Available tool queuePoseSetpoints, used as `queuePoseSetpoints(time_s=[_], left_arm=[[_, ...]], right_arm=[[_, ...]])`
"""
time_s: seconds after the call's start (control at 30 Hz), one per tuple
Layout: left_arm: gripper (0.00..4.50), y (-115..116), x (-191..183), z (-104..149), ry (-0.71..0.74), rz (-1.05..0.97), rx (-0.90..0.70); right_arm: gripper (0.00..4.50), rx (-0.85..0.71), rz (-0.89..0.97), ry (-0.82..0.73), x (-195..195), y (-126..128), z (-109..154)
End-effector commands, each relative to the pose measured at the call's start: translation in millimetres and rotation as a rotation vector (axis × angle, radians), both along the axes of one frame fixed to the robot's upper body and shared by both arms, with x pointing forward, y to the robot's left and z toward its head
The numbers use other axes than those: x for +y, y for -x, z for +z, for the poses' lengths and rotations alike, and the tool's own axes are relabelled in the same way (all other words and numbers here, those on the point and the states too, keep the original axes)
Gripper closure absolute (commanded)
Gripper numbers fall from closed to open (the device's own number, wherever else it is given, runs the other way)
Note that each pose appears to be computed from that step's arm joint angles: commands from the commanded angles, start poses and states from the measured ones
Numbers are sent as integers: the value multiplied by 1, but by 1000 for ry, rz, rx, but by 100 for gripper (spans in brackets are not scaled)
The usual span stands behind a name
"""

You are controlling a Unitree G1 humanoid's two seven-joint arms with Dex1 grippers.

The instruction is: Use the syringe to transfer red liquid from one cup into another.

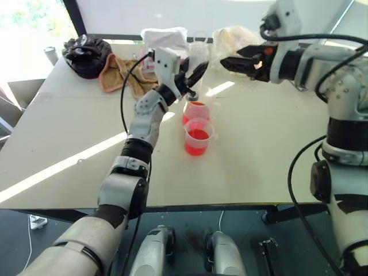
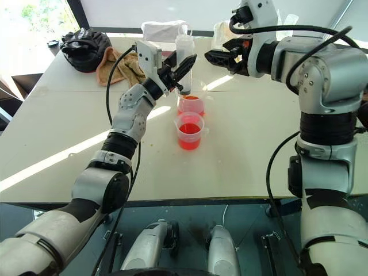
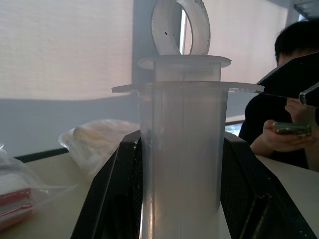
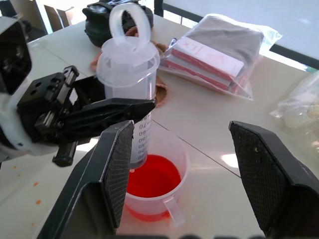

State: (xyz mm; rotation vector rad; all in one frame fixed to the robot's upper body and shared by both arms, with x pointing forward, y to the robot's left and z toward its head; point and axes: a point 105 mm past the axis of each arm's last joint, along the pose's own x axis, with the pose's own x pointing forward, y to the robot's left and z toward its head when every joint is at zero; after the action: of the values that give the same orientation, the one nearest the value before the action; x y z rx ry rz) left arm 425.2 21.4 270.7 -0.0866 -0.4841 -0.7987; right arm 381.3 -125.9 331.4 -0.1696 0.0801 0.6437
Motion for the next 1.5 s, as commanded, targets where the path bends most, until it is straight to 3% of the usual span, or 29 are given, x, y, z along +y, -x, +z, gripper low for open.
queuePoseSetpoints(time_s=[0.03,0.27,0.77,1.5], left_arm=[[304,5,-7,6,15,-18,-44],[304,7,-25,-8,11,-27,-30],[304,1,-25,-32,-57,3,0],[304,-1,-22,-31,-51,23,3]], right_arm=[[133,-75,-10,-24,7,-2,21],[133,-103,-72,-66,12,-18,28],[133,-89,-46,-135,22,-13,42],[133,0,-66,-61,30,-15,4]])
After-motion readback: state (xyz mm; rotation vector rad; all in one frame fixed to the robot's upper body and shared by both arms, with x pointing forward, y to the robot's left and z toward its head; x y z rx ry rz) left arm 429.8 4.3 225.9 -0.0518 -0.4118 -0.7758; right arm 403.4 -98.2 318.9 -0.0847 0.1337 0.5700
